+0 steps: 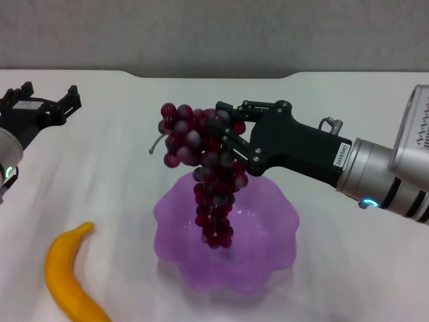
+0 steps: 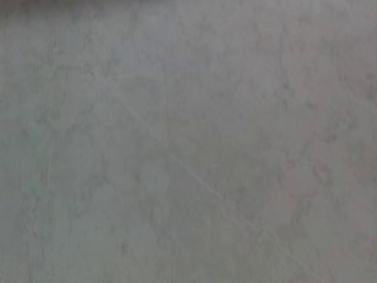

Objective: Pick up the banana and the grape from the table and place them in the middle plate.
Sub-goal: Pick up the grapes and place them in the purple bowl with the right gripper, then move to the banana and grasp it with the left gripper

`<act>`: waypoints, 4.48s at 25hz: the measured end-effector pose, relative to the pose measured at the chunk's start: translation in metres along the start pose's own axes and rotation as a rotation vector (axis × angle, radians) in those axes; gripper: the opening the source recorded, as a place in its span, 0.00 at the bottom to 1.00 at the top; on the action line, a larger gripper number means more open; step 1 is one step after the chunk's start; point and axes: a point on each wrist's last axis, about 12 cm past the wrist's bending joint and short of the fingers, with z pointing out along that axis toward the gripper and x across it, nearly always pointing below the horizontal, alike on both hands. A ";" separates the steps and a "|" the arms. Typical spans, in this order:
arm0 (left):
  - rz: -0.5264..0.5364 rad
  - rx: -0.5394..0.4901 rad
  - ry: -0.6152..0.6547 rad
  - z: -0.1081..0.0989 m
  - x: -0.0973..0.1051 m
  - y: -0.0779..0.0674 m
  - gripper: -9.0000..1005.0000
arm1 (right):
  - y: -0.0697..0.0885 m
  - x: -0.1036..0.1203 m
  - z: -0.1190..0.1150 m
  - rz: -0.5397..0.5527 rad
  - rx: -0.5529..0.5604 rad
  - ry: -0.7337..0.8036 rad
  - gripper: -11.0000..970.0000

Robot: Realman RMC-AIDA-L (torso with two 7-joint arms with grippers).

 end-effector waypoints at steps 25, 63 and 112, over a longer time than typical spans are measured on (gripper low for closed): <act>0.006 0.000 0.003 0.000 0.000 0.000 0.86 | -0.013 0.000 -0.011 -0.008 0.105 -0.042 0.92; 0.145 -0.027 0.236 -0.027 -0.062 -0.028 0.83 | -0.052 0.045 -0.164 0.126 0.873 -0.189 0.91; 0.286 -0.070 0.946 -0.062 -0.003 -0.065 0.79 | -0.040 0.055 -0.176 0.159 0.897 -0.176 0.91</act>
